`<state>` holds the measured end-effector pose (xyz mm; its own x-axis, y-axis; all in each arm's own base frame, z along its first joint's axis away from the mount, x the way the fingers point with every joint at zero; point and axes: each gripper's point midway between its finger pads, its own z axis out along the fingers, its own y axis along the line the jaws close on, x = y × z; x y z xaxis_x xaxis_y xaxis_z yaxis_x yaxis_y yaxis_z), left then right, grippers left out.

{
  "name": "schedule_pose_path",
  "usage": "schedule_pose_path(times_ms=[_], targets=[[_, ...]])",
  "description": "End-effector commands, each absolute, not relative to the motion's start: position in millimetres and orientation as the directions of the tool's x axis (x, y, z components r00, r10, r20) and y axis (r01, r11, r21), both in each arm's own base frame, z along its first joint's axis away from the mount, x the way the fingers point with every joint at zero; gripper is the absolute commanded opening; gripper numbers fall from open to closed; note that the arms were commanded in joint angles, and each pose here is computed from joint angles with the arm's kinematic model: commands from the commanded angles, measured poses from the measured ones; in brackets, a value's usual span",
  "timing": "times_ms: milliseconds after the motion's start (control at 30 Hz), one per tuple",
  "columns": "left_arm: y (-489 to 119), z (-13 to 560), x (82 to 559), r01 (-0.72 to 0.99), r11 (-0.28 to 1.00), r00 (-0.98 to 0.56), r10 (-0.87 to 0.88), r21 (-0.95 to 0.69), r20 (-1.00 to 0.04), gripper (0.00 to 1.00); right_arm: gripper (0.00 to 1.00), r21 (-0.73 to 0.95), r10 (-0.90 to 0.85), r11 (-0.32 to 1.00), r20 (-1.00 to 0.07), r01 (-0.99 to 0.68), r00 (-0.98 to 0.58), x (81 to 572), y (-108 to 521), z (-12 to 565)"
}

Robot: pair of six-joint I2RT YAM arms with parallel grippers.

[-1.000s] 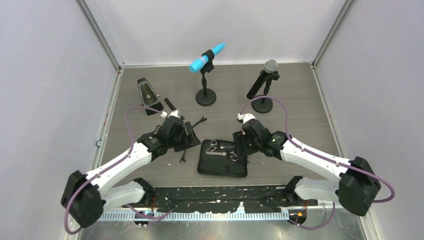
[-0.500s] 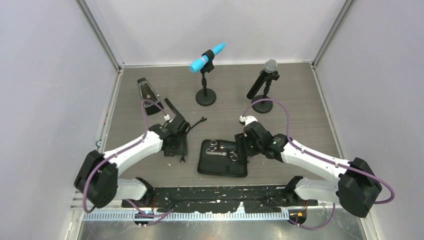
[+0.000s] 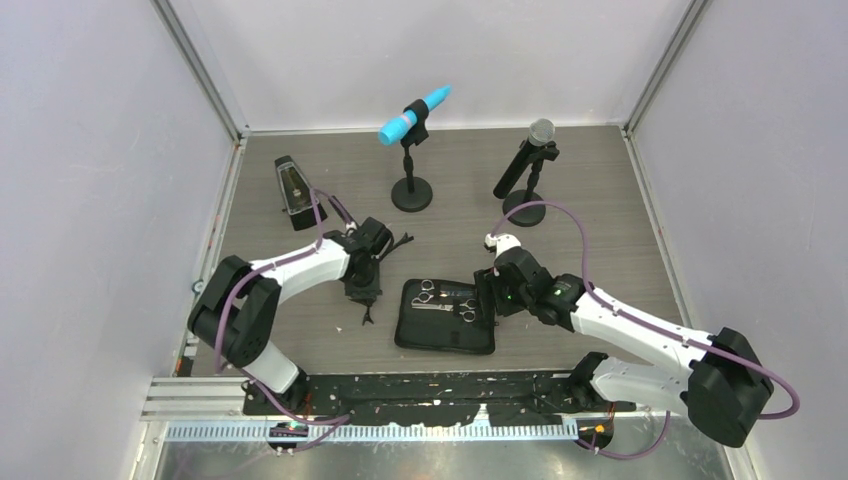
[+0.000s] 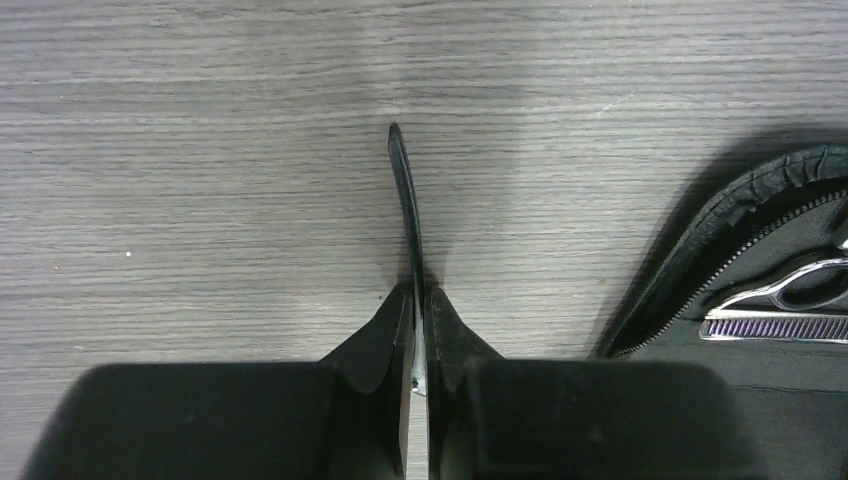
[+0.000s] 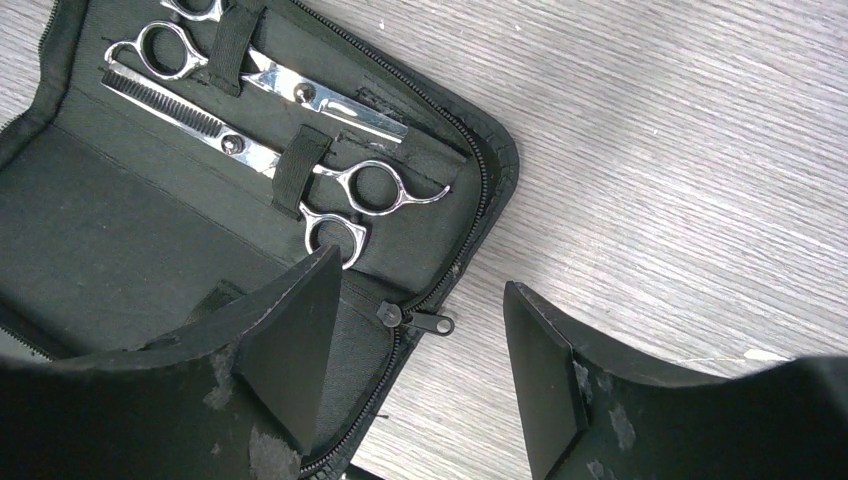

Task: Sort the hair-cutting tools
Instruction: Pick up the haircut tool at the center of the board.

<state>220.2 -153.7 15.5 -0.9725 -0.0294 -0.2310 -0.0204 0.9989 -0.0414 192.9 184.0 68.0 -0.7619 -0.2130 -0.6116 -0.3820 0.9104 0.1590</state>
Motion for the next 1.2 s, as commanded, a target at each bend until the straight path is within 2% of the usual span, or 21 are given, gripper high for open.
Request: schedule_pose_path(times_ms=[0,67,333,433,767,1033,1167], targets=[[-167.4,19.5,229.2,-0.010,0.995,-0.969,-0.035,-0.103,-0.246,0.03,0.68,0.189,-0.177,0.900,-0.668,-0.394,-0.723,202.1,192.5,82.7],[-172.3,27.6,229.1,-0.019,0.990,-0.964,-0.056,-0.142,-0.260,0.00,0.68,0.204,-0.182,0.880,-0.690,-0.430,-0.700,202.5,200.6,89.4],[-194.2,103.8,234.7,-0.042,0.924,-0.899,-0.201,-0.380,-0.388,0.00,0.67,0.217,-0.201,0.707,-0.851,-0.674,-0.485,196.9,273.6,148.9],[-205.1,134.8,234.9,-0.029,0.869,-0.868,-0.267,-0.494,-0.418,0.00,0.67,0.220,-0.209,0.662,-0.863,-0.716,-0.459,191.7,298.8,156.7],[-232.8,187.0,231.7,0.007,0.683,-0.825,-0.408,-0.730,-0.390,0.01,0.67,0.251,-0.076,0.603,-0.927,-0.758,-0.367,186.9,360.0,194.7],[-236.8,201.3,231.3,0.035,0.607,-0.796,-0.463,-0.794,-0.389,0.02,0.67,0.332,0.004,0.592,-0.913,-0.734,-0.409,192.1,379.8,196.2],[-236.4,203.1,230.8,0.041,0.588,-0.788,-0.478,-0.808,-0.388,0.03,0.63,0.361,0.048,0.603,-0.907,-0.712,-0.419,196.5,382.0,198.0]])
